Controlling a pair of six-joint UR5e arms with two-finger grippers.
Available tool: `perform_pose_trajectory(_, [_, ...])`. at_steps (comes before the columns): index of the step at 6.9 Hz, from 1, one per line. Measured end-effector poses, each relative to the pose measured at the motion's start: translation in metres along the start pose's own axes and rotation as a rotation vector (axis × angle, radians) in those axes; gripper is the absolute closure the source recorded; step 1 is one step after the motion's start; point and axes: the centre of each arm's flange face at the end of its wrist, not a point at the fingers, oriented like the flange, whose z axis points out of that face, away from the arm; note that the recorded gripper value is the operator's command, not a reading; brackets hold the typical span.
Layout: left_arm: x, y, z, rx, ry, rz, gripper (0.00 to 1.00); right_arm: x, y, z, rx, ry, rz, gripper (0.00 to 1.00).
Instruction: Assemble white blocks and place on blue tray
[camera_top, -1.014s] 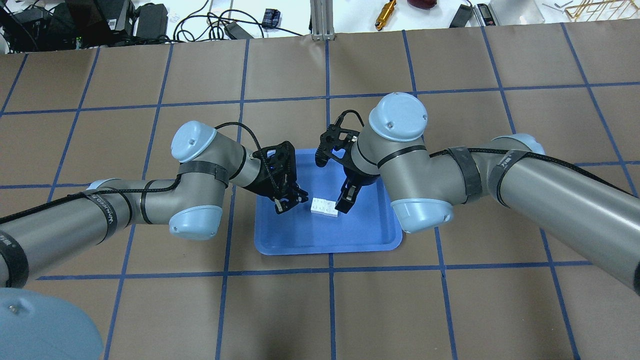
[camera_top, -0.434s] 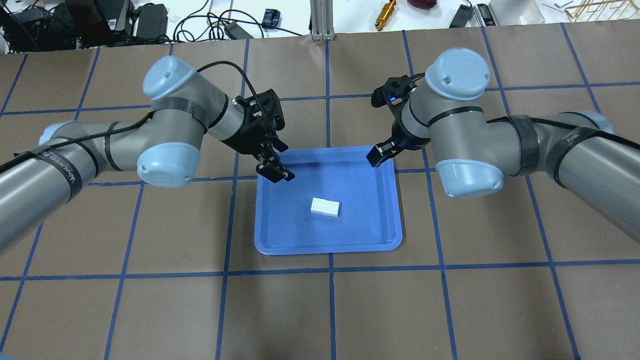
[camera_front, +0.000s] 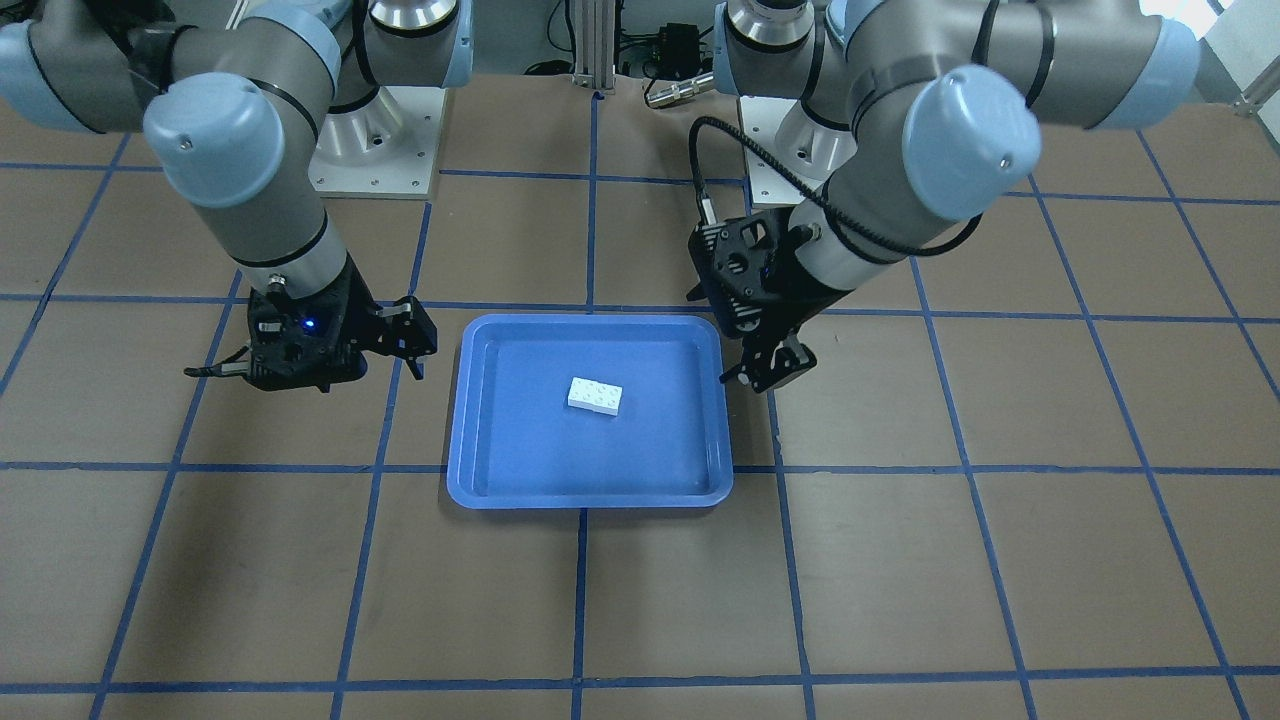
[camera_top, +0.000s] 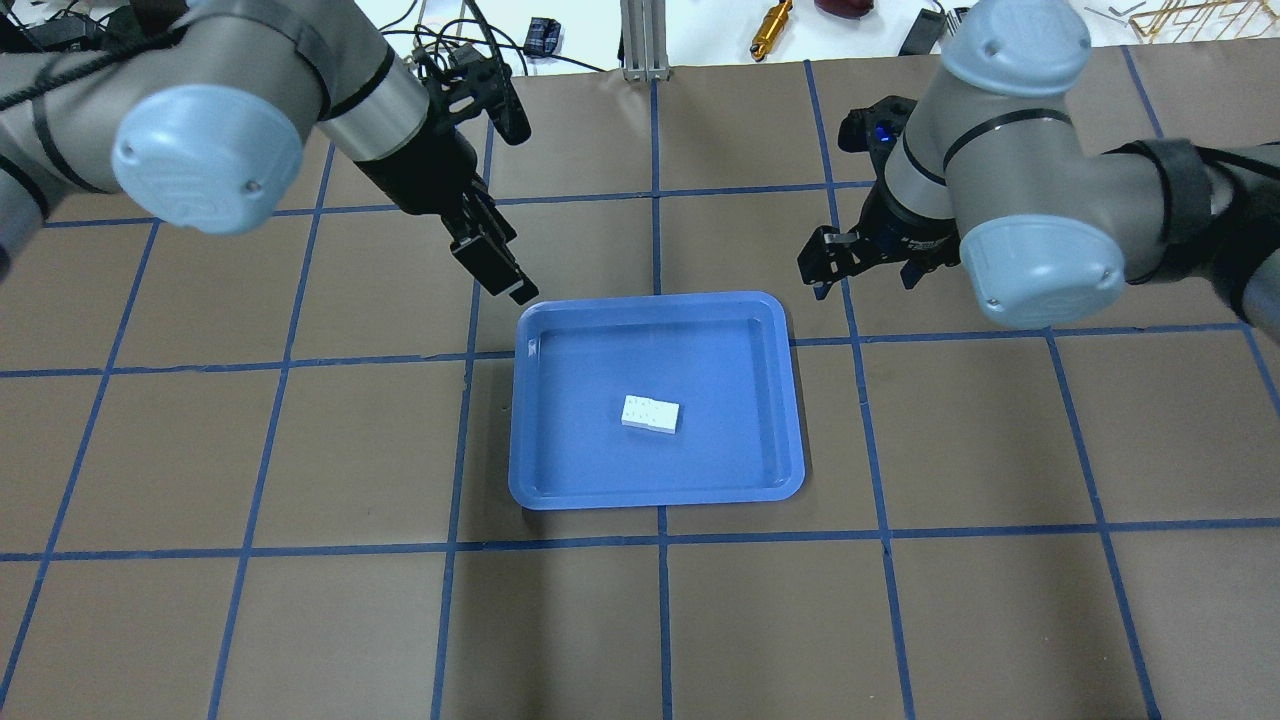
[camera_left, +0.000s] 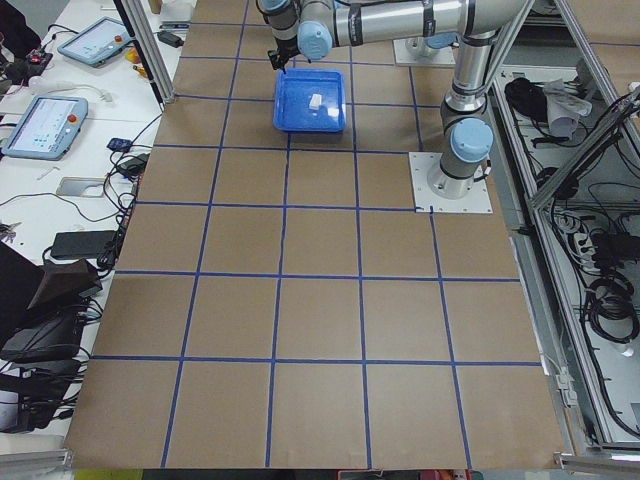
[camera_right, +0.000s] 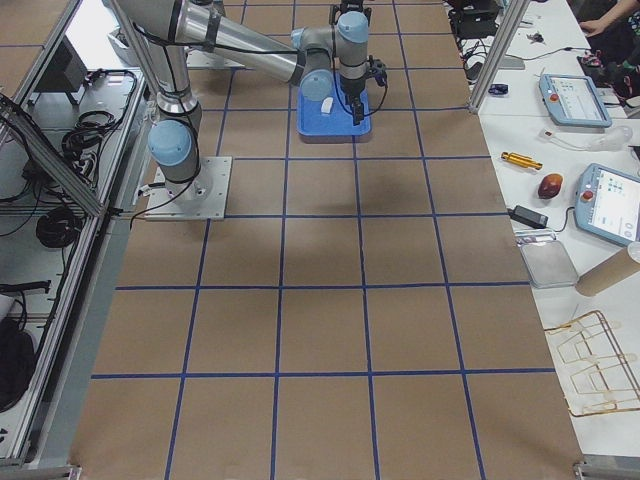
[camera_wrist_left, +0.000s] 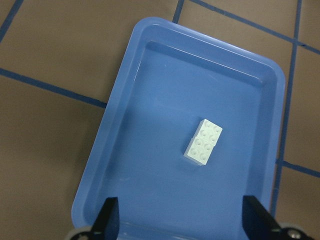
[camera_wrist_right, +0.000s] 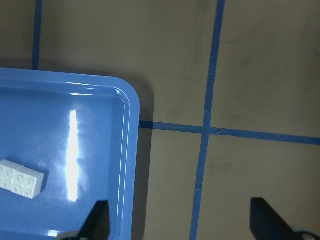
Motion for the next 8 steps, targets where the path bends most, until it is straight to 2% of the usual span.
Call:
perform_pose_trajectory(2, [0.029,0.014,-0.046,-0.084,-0.035,-0.265,0.0,0.0,0.03,-0.045,-0.021,0.006,0.13,0.0])
perform_pose_trajectory(3, [0.036,0.023,-0.06,-0.113,-0.089,-0.423,0.0,-0.002,0.046,-0.064,-0.027,0.009,0.165,0.0])
perform_pose_trajectory(4, [0.036,0.038,-0.076,-0.138,-0.157,-0.539,0.0,-0.003,0.06,-0.079,-0.033,0.011,0.181,0.0])
perform_pose_trajectory(7, [0.029,0.086,-0.117,-0.171,-0.325,-0.733,0.0,0.0,0.075,-0.1,-0.038,0.059,0.189,0.0])
perform_pose_trajectory(8, [0.021,0.089,-0.12,-0.141,-0.383,-0.824,0.0,0.002,0.068,-0.111,-0.041,0.062,0.192,0.0])
